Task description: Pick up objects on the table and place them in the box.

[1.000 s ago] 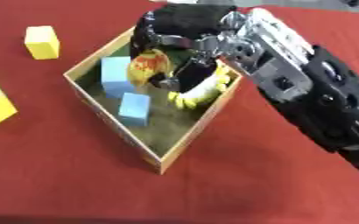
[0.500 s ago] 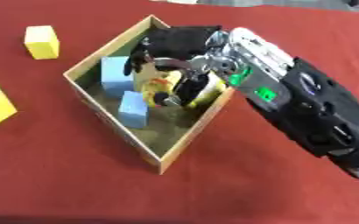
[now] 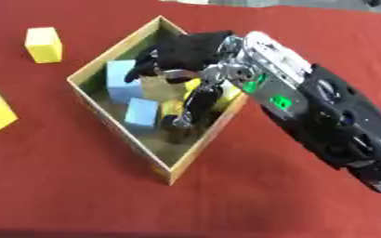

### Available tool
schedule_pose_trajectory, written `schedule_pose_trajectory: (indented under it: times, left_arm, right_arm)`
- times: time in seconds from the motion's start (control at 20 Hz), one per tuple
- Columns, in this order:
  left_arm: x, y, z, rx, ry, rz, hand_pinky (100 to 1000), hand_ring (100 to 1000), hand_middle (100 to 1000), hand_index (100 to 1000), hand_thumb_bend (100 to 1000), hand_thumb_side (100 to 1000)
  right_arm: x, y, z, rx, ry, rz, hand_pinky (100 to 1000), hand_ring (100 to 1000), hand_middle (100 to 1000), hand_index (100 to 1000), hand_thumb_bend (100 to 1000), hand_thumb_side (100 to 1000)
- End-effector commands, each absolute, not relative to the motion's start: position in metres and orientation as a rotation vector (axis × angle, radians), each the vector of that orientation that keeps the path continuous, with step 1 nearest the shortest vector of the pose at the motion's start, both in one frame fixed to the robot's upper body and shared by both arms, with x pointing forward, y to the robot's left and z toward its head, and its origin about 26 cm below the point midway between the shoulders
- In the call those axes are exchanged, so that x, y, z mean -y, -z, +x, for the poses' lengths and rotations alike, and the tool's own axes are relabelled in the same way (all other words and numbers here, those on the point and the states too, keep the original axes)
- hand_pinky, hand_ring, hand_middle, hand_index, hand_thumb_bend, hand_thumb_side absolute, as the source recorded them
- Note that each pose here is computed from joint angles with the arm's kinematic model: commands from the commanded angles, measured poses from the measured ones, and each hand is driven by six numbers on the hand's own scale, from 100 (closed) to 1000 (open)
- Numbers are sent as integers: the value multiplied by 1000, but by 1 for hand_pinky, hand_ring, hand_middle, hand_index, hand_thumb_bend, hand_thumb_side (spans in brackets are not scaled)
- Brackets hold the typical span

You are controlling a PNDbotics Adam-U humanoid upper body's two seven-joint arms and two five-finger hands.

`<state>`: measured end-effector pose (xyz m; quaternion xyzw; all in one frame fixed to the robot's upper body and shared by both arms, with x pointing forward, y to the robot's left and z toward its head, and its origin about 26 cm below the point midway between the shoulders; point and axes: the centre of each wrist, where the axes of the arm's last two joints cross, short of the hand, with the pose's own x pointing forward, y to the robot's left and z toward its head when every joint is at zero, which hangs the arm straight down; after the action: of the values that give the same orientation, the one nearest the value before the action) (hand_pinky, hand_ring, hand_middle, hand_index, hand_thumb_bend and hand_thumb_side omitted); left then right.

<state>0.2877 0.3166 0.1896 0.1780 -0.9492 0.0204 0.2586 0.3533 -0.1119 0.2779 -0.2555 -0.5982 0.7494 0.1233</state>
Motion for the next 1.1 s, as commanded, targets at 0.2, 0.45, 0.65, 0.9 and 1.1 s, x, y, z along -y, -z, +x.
schedule_pose_trajectory:
  times: [0.2,0.45,0.65,0.9,1.1]
  left_arm:
    - [-321,-199,285,2605,-17,511,958,786,769,846,169,771]
    - [-322,-203,285,2615,19,524,955,786,769,847,170,763]
    - [-325,-205,284,2616,70,550,952,787,770,848,168,756]
    - [-339,-213,279,2572,299,704,934,790,771,858,192,704]
    - [-353,-221,273,2469,568,907,912,797,773,872,246,654]
  right_arm:
    - [155,-327,321,2081,-1770,-791,899,927,761,905,100,100]
    - [191,-345,301,2295,-1382,-690,890,898,726,883,100,100]
    - [217,-350,299,2383,-1174,-652,881,881,716,875,100,100]
    - [251,-349,298,2497,-982,-664,876,874,709,865,100,252]
    - [276,-342,296,2534,-870,-725,873,864,699,855,100,263]
